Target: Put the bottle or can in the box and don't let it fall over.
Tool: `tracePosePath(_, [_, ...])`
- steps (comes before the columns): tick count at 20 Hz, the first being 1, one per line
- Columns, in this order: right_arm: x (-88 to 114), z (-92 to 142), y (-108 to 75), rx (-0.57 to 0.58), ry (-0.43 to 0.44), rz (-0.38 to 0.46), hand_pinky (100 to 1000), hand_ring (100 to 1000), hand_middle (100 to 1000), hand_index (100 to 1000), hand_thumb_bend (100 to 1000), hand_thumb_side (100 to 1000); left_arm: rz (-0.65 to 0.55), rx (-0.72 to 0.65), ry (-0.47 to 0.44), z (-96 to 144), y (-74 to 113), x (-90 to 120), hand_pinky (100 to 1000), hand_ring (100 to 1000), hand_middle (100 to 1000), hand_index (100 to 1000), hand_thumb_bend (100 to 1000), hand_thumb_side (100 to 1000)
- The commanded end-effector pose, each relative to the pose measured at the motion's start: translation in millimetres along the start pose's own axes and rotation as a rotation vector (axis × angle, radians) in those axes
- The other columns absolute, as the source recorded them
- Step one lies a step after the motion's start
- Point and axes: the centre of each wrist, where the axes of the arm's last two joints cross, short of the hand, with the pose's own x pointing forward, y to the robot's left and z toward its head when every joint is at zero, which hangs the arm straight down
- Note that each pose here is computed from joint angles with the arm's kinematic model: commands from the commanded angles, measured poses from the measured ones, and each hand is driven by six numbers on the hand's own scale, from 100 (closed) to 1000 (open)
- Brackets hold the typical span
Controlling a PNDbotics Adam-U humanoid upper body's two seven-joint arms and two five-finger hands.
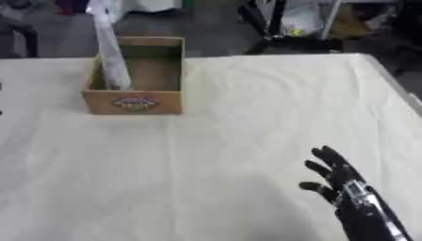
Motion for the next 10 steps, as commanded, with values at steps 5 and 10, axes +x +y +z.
tracePosePath(5, [4,1,-3.2,0.008,-0.005,0.019,742,954,979,1000,100,775,0.113,0.037,0.007,11,-27.8,-2,531,1000,949,823,454,713])
tracePosePath(10, [2,3,-3.8,0.003,0.001,0.021,742,955,979,1000,100,775,0.150,0.004,0.010,8,-44.5,-4,532,1000,949,822,451,713])
